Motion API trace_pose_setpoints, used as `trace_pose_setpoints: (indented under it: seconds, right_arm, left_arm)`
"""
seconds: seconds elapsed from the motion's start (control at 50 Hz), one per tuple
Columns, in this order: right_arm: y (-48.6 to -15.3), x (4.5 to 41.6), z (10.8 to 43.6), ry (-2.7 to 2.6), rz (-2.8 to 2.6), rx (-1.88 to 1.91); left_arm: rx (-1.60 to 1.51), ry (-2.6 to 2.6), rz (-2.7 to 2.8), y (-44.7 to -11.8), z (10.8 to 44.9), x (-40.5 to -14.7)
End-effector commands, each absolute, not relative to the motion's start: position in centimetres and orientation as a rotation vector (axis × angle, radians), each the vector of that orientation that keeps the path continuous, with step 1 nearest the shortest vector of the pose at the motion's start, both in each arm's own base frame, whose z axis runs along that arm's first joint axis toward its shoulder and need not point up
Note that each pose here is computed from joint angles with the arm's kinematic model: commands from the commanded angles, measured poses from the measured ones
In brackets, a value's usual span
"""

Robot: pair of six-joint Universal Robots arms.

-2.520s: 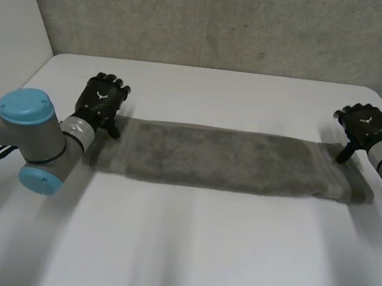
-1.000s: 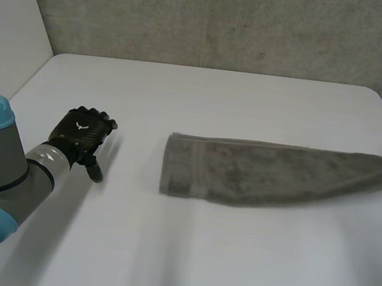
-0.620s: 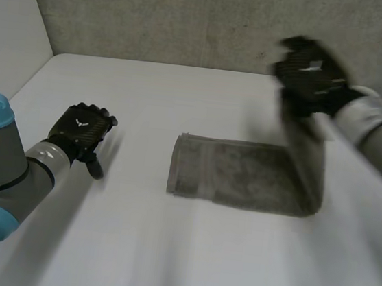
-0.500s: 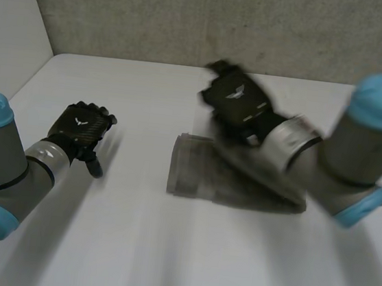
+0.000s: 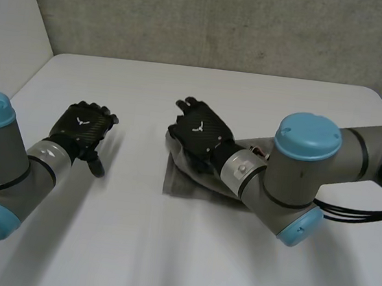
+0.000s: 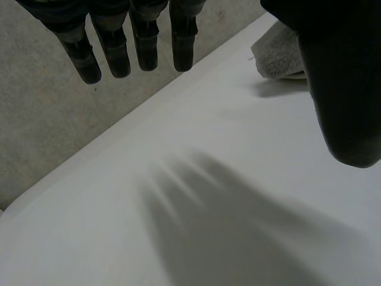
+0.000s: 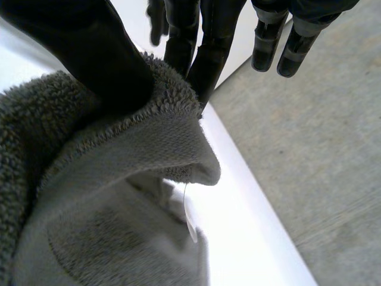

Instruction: Fold the towel.

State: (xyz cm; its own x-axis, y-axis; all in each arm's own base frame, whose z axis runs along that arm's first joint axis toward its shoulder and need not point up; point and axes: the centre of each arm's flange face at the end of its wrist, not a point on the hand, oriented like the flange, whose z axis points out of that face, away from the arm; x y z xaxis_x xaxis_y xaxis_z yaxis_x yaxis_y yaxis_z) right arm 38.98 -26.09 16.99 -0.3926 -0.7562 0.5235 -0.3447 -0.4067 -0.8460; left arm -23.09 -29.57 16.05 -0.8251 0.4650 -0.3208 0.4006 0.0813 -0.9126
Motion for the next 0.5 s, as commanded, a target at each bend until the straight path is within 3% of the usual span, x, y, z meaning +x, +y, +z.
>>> trace_pose_setpoints:
  seconds: [0.02, 0.14, 0.18, 0.2, 0.24, 0.3, 0.42, 0.5]
  right_arm:
    - [-26.1, 38.6, 19.0, 1.463, -1.912, -1.49]
    - [-29.0, 35.0, 21.7, 1.578, -2.037, -1.409]
    - [-31.1, 31.6, 24.4, 1.644, -2.161, -1.333]
    - [-31.1, 31.6, 24.4, 1.644, -2.161, -1.332]
    - [-32.8, 28.2, 25.8, 1.722, -2.237, -1.276]
    - [-33.5, 26.4, 26.2, 1.767, -2.265, -1.246]
    - [-36.5, 16.1, 26.9, 2.0, -2.365, -1.123]
    - [-37.0, 13.1, 25.9, 2.071, -2.337, -1.096]
  left_arm:
    - [-0.893, -2.259, 1.887, -29.5, 16.3, -23.3]
    - [-0.895, -2.251, 1.878, -29.2, 16.3, -23.6]
    - [-0.895, -2.251, 1.878, -29.2, 16.3, -23.6]
    - [-0.895, -2.25, 1.88, -29.2, 16.3, -23.6]
    - [-0.896, -2.249, 1.879, -29.2, 16.3, -23.6]
    - [-0.9, -2.242, 1.878, -29.1, 16.3, -23.8]
    - [-0.913, -2.237, 1.865, -28.7, 16.2, -24.1]
    - [-0.915, -2.238, 1.861, -28.6, 16.1, -24.2]
